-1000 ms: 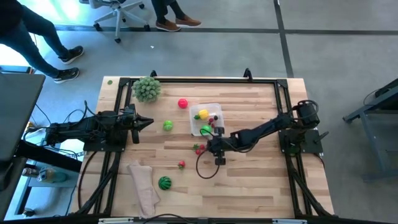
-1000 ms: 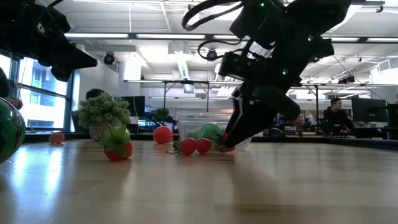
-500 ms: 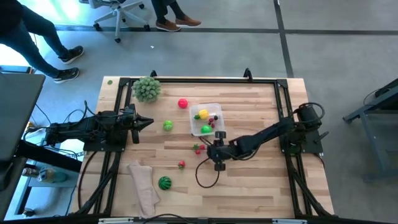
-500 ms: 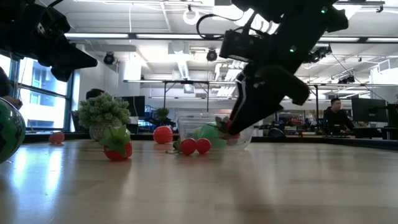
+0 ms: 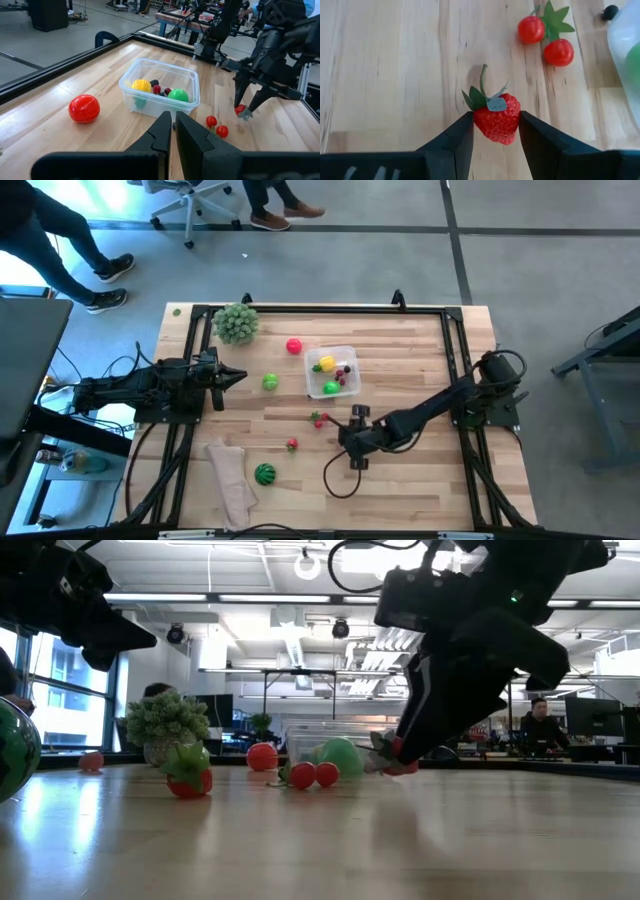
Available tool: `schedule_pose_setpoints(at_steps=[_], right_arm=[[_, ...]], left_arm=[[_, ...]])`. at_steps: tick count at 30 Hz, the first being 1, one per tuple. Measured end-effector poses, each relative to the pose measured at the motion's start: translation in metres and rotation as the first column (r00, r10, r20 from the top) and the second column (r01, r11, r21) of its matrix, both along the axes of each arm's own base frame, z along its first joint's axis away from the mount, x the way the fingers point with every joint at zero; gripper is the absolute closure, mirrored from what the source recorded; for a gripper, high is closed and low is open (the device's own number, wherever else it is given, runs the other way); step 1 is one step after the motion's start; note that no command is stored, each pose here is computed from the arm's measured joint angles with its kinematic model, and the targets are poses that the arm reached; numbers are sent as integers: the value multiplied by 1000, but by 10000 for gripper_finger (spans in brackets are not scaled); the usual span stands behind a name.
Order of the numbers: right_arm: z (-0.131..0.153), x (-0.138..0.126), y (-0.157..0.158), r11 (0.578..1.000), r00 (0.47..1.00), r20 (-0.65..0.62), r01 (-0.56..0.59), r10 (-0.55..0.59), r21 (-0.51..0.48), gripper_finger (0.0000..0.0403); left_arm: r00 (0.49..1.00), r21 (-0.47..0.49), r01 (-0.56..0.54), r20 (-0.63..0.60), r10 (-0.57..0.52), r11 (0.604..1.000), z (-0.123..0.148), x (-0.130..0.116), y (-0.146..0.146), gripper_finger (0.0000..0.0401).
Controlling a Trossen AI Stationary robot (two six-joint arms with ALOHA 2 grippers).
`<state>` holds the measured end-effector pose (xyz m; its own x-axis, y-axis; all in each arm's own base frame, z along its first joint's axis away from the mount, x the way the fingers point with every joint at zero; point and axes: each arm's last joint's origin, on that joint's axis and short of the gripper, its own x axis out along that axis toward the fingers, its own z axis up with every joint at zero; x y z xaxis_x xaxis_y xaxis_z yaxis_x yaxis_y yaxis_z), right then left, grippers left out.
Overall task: Pick and placing Produce into tupperware
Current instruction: Put the red strawberry into the transparent container
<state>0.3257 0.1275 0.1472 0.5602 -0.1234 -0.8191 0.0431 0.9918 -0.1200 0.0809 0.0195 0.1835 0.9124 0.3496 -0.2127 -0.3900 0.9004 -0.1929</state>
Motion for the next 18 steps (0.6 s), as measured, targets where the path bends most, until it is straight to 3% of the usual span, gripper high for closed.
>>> schedule_pose_setpoints(at_steps=[4,9,14,18], right_arm=[[0,1,-1,1000,1000,4,7,-7,-7,264],[9,4,-6,996,999,40,7,-3,-94,264],[47,10,-15,984,991,133,2,22,-179,264],[86,11,-31,955,978,208,62,0,-291,264]], left_arm=[[1000,0,0,0,0,1000,0,0,0,384],[1000,0,0,0,0,1000,0,0,0,384],[1000,0,0,0,0,1000,0,0,0,384],[1000,0,0,0,0,1000,0,0,0,384]])
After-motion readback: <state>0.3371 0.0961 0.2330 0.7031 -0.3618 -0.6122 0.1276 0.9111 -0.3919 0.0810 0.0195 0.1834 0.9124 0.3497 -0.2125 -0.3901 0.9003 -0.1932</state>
